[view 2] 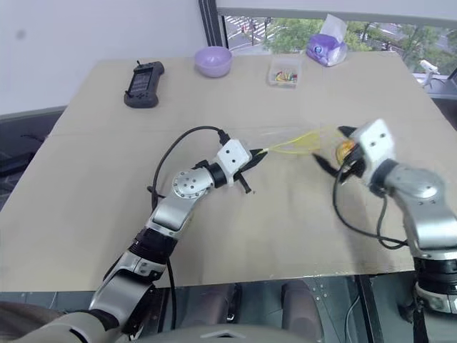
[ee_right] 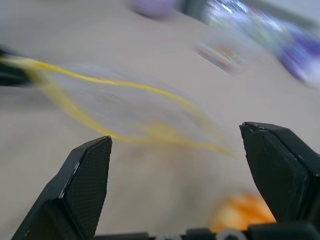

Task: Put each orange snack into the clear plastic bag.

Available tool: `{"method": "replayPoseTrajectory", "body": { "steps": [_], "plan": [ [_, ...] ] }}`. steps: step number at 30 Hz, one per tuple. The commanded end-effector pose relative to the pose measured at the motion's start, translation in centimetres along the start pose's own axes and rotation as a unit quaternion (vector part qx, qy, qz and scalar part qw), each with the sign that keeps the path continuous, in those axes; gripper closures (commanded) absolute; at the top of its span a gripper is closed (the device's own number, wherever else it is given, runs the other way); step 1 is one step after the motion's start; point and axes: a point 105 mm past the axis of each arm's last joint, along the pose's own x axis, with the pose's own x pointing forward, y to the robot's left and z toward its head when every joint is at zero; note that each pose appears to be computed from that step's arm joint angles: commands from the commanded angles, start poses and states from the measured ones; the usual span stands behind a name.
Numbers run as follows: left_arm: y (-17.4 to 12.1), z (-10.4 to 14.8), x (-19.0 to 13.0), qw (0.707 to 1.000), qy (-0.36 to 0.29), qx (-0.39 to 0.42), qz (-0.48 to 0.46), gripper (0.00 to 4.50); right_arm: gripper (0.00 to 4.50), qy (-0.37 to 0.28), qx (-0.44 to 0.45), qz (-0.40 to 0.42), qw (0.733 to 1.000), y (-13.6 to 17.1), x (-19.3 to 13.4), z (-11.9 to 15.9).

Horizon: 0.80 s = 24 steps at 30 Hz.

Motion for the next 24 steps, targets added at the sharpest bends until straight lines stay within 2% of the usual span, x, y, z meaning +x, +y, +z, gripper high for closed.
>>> {"method": "replayPoseTrajectory", "body": {
  "steps": [1,5,8,14,19,24],
  "plan": [
    [0.8,1.3,0.0,1.000,-0.017,0.007,0.022,4.50,0.04,0.017,0.059,-0.070,0.996,-3.6,-1.0,-0.9],
    [0.6,1.4,0.1,1.000,-0.018,0.002,0.024,4.50,0.04,0.077,0.126,-0.106,0.983,-5.1,-0.8,-3.9],
    [0.5,1.5,0.2,1.000,-0.019,-0.001,0.025,4.50,0.04,0.094,0.172,-0.100,0.975,-5.1,-0.2,-5.1],
    [0.5,1.4,0.1,0.999,-0.015,-0.002,0.029,4.50,0.04,0.067,0.224,-0.071,0.970,-4.8,1.1,-4.2],
    [0.7,1.2,-0.1,0.999,-0.011,-0.002,0.034,4.50,0.04,0.074,0.232,-0.056,0.968,-4.3,1.8,-4.9],
    [0.9,1.2,-0.3,0.999,-0.009,-0.001,0.039,4.50,0.04,0.058,0.239,-0.046,0.968,-4.3,2.3,-4.2]
  ]
}}
